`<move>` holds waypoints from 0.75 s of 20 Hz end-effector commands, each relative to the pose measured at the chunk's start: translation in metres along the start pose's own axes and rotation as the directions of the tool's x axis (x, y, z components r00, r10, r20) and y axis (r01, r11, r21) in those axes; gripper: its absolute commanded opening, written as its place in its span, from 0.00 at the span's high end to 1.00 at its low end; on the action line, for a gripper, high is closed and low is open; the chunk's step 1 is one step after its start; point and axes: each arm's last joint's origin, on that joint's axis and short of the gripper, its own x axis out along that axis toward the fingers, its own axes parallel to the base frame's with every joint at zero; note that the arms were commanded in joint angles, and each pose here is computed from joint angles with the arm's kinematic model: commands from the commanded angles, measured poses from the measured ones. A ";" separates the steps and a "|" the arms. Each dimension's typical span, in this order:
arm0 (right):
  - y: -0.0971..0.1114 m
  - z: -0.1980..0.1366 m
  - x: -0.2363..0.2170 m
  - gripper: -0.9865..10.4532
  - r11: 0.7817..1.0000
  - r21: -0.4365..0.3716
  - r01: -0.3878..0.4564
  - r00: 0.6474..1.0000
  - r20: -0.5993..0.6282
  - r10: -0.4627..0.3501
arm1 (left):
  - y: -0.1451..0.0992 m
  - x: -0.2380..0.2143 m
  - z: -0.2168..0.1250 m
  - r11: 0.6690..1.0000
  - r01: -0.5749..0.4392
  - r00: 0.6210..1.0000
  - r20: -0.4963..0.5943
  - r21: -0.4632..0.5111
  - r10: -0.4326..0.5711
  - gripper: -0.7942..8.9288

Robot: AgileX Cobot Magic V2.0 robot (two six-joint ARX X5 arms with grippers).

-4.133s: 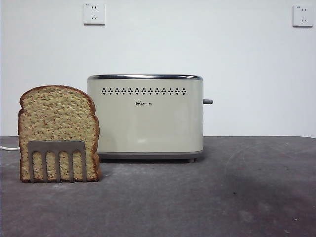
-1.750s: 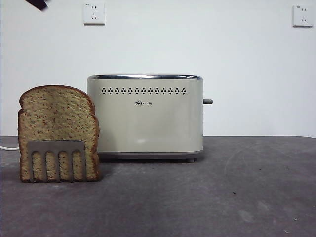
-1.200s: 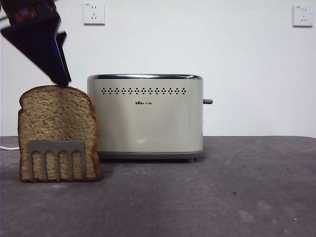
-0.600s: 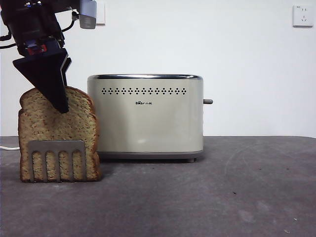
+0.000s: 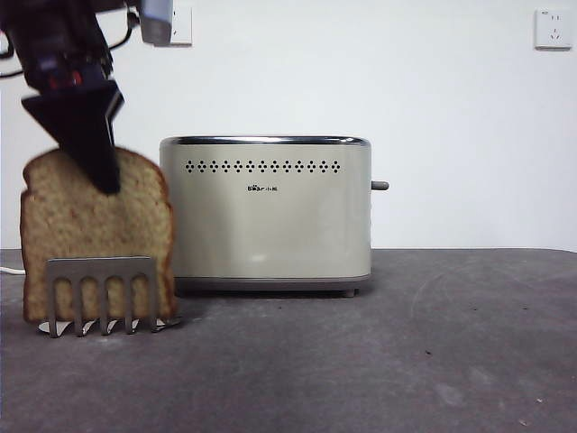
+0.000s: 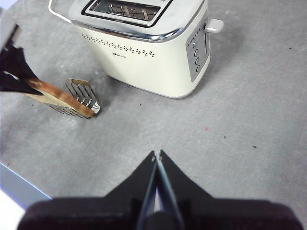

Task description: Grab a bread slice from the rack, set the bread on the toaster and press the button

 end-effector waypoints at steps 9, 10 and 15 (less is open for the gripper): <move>0.000 0.001 0.000 0.92 1.000 -0.011 -0.003 1.000 0.002 0.003 | -0.003 -0.120 0.035 0.978 -0.198 0.956 0.231 0.060 0.180 0.93; 0.000 0.001 0.001 0.92 1.000 -0.008 -0.003 1.000 -0.002 0.003 | -0.004 -0.132 0.040 0.970 -0.234 0.939 0.274 0.066 0.208 0.93; -0.004 0.003 0.009 0.92 1.000 0.005 -0.007 1.000 -0.028 0.007 | -0.003 -0.161 0.067 0.891 -0.447 0.806 0.467 0.079 0.363 0.93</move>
